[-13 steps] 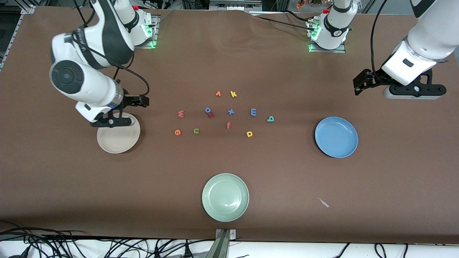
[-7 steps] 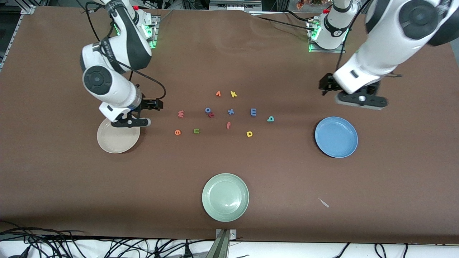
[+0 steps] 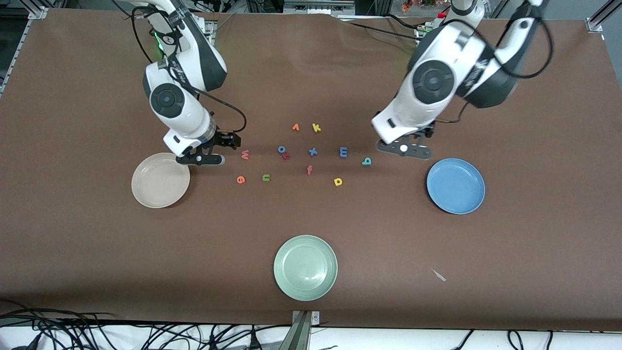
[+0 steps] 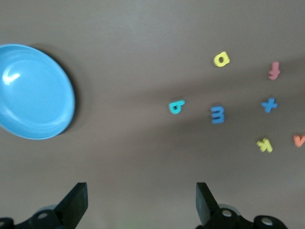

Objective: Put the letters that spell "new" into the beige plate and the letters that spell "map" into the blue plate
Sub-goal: 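Move the right gripper to the pink m while the left gripper reaches the blue m, then carry the pink m to the beige plate while the left gripper carries the blue m, then release both letters and move the grippers to the orange e and teal b, then grasp the orange e with the right gripper while the left gripper grasps the b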

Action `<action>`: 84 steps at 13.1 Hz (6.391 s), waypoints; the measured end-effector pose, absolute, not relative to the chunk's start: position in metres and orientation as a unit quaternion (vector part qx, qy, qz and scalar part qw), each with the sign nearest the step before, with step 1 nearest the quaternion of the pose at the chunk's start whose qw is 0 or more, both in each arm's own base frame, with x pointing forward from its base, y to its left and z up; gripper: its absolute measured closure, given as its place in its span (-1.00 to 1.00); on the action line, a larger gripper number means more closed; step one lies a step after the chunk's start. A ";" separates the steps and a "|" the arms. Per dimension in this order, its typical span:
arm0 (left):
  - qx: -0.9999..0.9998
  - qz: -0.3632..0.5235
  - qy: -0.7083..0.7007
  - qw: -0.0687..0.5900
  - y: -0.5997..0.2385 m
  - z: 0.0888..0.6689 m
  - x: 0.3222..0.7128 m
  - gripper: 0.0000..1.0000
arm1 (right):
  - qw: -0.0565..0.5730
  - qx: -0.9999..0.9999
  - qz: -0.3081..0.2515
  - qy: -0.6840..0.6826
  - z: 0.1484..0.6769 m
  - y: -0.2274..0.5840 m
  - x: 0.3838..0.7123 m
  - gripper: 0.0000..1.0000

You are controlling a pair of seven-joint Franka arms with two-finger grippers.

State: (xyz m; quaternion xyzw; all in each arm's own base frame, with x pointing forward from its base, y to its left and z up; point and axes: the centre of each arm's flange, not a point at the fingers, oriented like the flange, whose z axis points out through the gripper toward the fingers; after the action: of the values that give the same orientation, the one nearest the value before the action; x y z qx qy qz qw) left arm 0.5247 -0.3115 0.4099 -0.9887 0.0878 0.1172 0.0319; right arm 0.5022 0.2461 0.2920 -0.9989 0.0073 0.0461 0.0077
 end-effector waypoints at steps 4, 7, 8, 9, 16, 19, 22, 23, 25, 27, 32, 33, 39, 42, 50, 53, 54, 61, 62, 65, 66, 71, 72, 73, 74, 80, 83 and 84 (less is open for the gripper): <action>-0.994 0.098 0.048 0.007 -0.349 0.348 0.531 -1.00 | 0.023 -0.999 0.019 0.016 0.257 0.263 0.485 -1.00; -0.995 0.097 0.019 -0.008 -0.379 0.292 0.525 -1.00 | 0.032 -0.999 0.010 0.013 0.215 0.276 0.477 -1.00; -0.995 0.098 0.014 -0.012 -0.386 0.274 0.523 -1.00 | 0.032 -0.999 0.015 0.013 0.201 0.276 0.475 -1.00; -0.995 0.099 0.011 -0.016 -0.389 0.256 0.521 -1.00 | 0.031 -0.999 0.018 0.013 0.189 0.276 0.473 -1.00; -0.994 0.100 0.033 -0.028 -0.410 0.191 0.477 -1.00 | 0.029 -0.999 0.025 0.009 0.176 0.280 0.468 -0.55; -0.994 0.088 0.071 0.005 -0.419 0.179 0.461 -0.92 | 0.029 -0.999 0.025 0.008 0.175 0.280 0.468 -0.15; -0.994 0.081 0.076 0.019 -0.415 0.168 0.461 -0.78 | 0.028 -0.999 0.025 0.009 0.176 0.280 0.469 0.32; -0.994 0.080 0.075 0.018 -0.415 0.169 0.462 -0.63 | 0.028 -0.999 0.025 0.010 0.176 0.279 0.469 0.47; -0.994 0.078 0.074 0.016 -0.415 0.170 0.464 -0.12 | 0.029 -0.999 0.024 0.011 0.177 0.279 0.470 0.47; -0.994 0.074 0.073 0.014 -0.416 0.173 0.467 0.37 | 0.020 -0.999 0.031 0.021 0.182 0.271 0.481 0.47; -0.996 0.068 0.057 0.022 -0.400 0.196 0.490 0.46 | -0.025 -0.997 0.075 0.009 0.245 0.200 0.547 0.47; -0.995 0.072 0.061 0.034 -0.391 0.213 0.499 0.46 | -0.029 -0.997 0.075 -0.005 0.247 0.174 0.556 0.47; -0.981 0.101 0.151 0.060 -0.251 0.308 0.578 0.46 | -0.045 -0.993 0.085 -0.062 0.239 0.077 0.576 0.47; -0.973 0.112 0.197 0.039 -0.158 0.306 0.610 0.46 | -0.047 -0.994 0.079 -0.060 0.234 0.063 0.580 0.13; -0.959 0.131 0.240 0.068 -0.096 0.205 0.624 0.46 | -0.011 -0.999 0.051 -0.007 0.253 0.144 0.589 -1.00; -0.961 0.129 0.236 0.065 -0.088 0.203 0.628 0.24 | -0.002 -0.999 0.048 0.024 0.250 0.185 0.586 -1.00; -0.962 0.125 0.234 0.066 -0.087 0.208 0.630 0.03 | 0.001 -0.998 0.046 0.032 0.247 0.196 0.584 -1.00; -0.975 0.106 0.196 0.016 -0.162 0.261 0.620 -1.00 | 0.016 -0.998 0.035 0.049 0.202 0.245 0.573 -1.00; -0.979 0.105 0.176 0.015 -0.177 0.263 0.615 -1.00 | 0.016 -0.998 0.034 0.048 0.199 0.252 0.573 -1.00; -0.987 0.108 0.118 0.025 -0.221 0.260 0.596 -1.00 | 0.017 -0.998 0.032 0.045 0.194 0.279 0.570 -1.00; -0.988 0.110 0.103 0.030 -0.237 0.257 0.588 -1.00 | 0.016 -0.998 0.033 0.042 0.191 0.284 0.568 -1.00; -0.990 0.092 0.106 0.027 -0.331 0.234 0.533 -1.00 | 0.014 -0.998 0.034 0.045 0.185 0.280 0.571 -0.85; -0.991 0.079 0.105 0.012 -0.336 0.223 0.528 -1.00 | 0.015 -0.998 0.032 0.046 0.185 0.279 0.572 -0.84; -0.992 0.073 0.102 0.001 -0.334 0.209 0.526 -1.00 | 0.015 -0.998 0.031 0.047 0.184 0.278 0.572 -0.75; -0.993 0.072 0.097 -0.004 -0.328 0.196 0.525 -1.00 | 0.014 -0.998 0.032 0.047 0.183 0.278 0.572 -0.69; -0.994 0.087 0.060 0.002 -0.322 0.173 0.517 -0.96 | 0.011 -0.999 0.036 0.039 0.175 0.274 0.572 -0.08; -0.995 0.094 0.041 0.007 -0.323 0.168 0.509 -0.89 | 0.011 -0.999 0.036 0.040 0.176 0.273 0.573 0.10; -0.995 0.093 0.040 0.006 -0.323 0.166 0.507 -0.89 | 0.011 -0.999 0.035 0.040 0.176 0.273 0.573 0.18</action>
State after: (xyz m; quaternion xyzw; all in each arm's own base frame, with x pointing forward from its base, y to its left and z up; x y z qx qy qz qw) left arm 0.5065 -0.3231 0.1655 -0.9948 0.0405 0.0933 0.0059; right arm 0.5730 0.2730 0.1760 -0.9985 0.0402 0.0353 0.0108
